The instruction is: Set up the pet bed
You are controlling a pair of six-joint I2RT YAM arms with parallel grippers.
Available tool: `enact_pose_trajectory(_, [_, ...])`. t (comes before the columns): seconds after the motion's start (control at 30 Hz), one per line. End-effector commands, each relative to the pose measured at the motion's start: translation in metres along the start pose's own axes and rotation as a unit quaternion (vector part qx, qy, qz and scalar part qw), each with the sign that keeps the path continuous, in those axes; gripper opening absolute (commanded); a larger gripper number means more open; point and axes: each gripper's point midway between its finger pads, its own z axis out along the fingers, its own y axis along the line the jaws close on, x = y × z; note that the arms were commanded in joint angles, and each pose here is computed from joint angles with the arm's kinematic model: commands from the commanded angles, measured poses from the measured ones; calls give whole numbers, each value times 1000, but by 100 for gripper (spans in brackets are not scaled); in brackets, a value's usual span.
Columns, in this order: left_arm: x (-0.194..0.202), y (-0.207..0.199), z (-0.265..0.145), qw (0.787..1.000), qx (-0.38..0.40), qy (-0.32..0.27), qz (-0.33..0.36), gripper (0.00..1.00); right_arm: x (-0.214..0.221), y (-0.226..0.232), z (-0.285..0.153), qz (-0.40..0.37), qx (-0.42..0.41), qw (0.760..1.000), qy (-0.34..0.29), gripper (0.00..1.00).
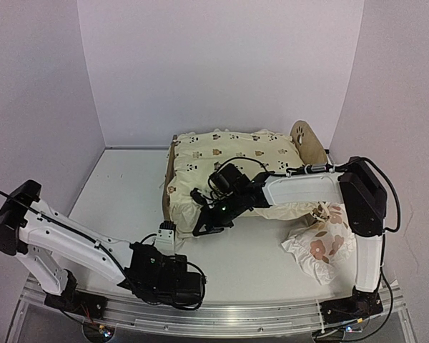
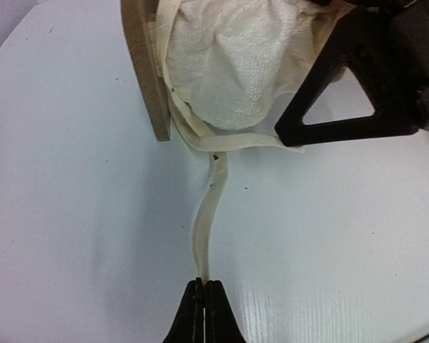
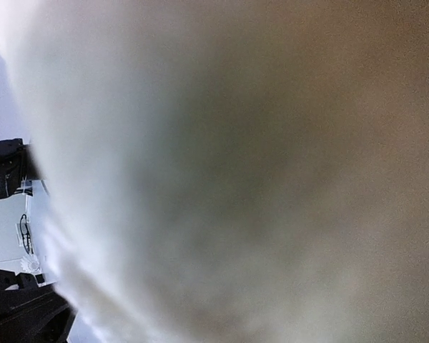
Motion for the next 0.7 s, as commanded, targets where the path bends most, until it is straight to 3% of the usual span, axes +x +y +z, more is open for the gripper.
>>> enact_pose_trajectory(0.0, [-13,-18,-12,997,66,21,24,0,14,4,-7,27,-9,999,18,0])
enact_pose_trajectory(0.4, [-35,-9,19,988,124,83,48,0,73,-13,9,20,37,997,65,0])
enact_pose_trajectory(0.67, [15,14,35,979,82,183,48,0,82,-31,29,11,71,994,80,0])
